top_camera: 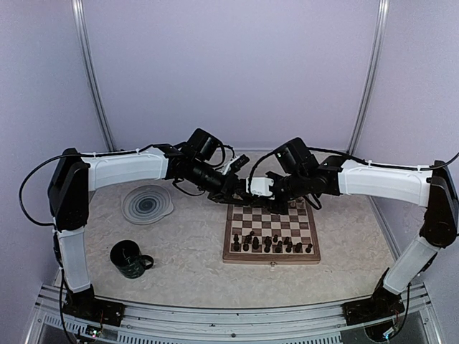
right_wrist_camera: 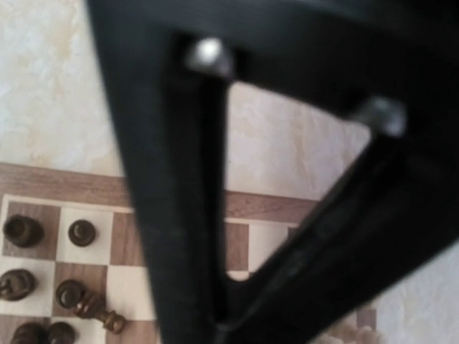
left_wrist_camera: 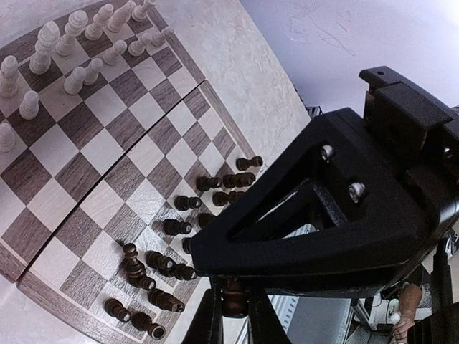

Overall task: Set up the chess pieces on the board
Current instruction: Pass from the left arm to the right

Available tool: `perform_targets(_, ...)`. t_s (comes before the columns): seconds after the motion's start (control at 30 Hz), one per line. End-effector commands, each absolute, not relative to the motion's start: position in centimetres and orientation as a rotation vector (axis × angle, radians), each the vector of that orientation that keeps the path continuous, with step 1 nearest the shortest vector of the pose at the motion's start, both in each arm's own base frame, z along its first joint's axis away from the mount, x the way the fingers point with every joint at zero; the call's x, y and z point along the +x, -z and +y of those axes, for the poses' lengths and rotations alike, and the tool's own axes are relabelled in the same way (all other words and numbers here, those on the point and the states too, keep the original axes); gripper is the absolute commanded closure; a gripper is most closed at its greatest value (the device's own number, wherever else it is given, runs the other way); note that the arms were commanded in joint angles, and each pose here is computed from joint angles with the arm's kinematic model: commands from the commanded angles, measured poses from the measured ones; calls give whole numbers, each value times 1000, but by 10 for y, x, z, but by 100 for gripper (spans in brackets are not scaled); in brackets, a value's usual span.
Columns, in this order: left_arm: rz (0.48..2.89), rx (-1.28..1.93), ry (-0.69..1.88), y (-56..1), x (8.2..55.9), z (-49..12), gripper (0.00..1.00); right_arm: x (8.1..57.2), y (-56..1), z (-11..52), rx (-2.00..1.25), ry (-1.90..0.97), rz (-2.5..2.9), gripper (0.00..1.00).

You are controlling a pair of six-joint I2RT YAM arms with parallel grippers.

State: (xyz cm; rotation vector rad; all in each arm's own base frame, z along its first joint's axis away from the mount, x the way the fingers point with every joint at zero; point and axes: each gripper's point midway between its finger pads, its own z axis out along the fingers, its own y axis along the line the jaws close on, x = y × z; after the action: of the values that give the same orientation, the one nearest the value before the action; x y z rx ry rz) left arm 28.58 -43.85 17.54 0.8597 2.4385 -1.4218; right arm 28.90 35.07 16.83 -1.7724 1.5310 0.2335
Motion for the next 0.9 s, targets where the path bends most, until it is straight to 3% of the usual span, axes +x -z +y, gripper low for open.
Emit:
perform_targets(0.0, 2370, 871, 1460, -197, 285, -437, 90, 293, -169, 354, -1747, -209, 1525, 86)
perform_targets(0.2, 2307, 812, 1418, -199, 295, -436, 78, 294, -182, 353, -1667, -269, 1539, 95)
perform_targets(0.33, 2043, 719, 1445, -239, 300, -437, 70, 292, -197, 354, -1592, -464, 1566, 97)
perform_targets(0.57, 1803, 639, 1429, -267, 288, -435, 67, 289, -207, 349, -1513, -704, 1607, 97)
perform_targets(0.87, 1859, 588, 1414, -252, 300, -443, 66, 292, -213, 344, -1478, -751, 1615, 96)
